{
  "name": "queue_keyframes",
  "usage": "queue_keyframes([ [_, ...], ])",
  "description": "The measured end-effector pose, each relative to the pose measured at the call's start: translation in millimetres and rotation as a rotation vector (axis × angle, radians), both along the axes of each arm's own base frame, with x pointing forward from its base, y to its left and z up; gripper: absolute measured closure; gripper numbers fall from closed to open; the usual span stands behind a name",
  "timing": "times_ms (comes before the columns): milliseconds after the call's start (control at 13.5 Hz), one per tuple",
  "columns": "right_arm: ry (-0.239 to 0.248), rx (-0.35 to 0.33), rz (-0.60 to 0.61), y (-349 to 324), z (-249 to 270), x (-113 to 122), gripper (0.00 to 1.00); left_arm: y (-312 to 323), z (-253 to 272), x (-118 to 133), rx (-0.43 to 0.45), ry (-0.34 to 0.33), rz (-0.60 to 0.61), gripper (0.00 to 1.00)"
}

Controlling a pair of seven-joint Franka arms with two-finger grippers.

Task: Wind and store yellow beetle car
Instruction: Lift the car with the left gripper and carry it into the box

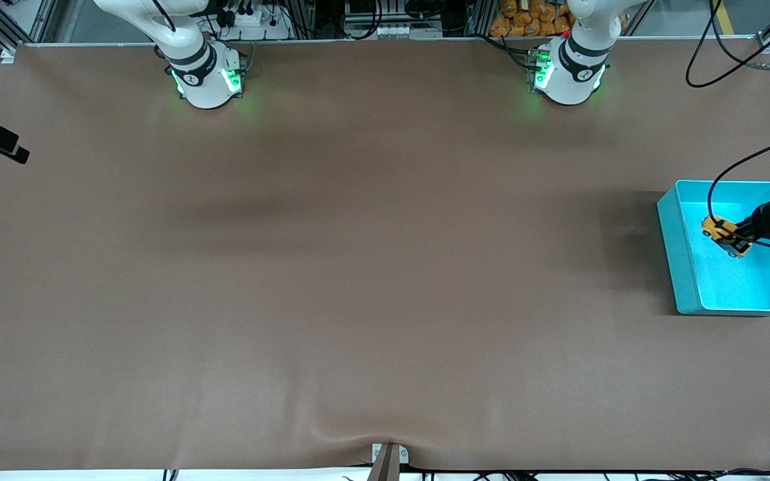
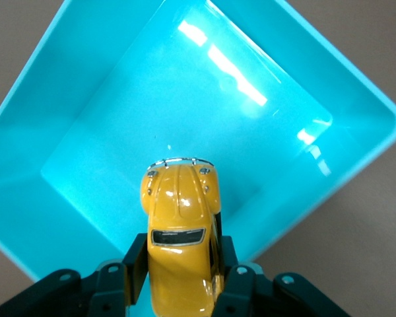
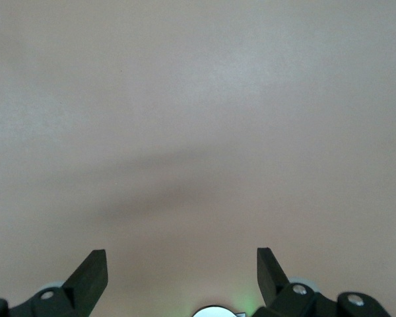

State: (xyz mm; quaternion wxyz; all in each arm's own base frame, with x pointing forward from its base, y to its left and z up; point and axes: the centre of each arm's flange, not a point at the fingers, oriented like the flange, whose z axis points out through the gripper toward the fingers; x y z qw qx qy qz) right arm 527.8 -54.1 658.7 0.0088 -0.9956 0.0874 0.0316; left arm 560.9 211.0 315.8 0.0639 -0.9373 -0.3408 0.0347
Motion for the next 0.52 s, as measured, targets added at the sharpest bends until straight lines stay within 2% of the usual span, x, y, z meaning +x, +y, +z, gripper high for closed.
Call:
queue_keyframes([
  [519,0.000,0.000,0.000,0,0,0,0.00,44,-68,-4,0.049,-0.015,-0.070,0.53],
])
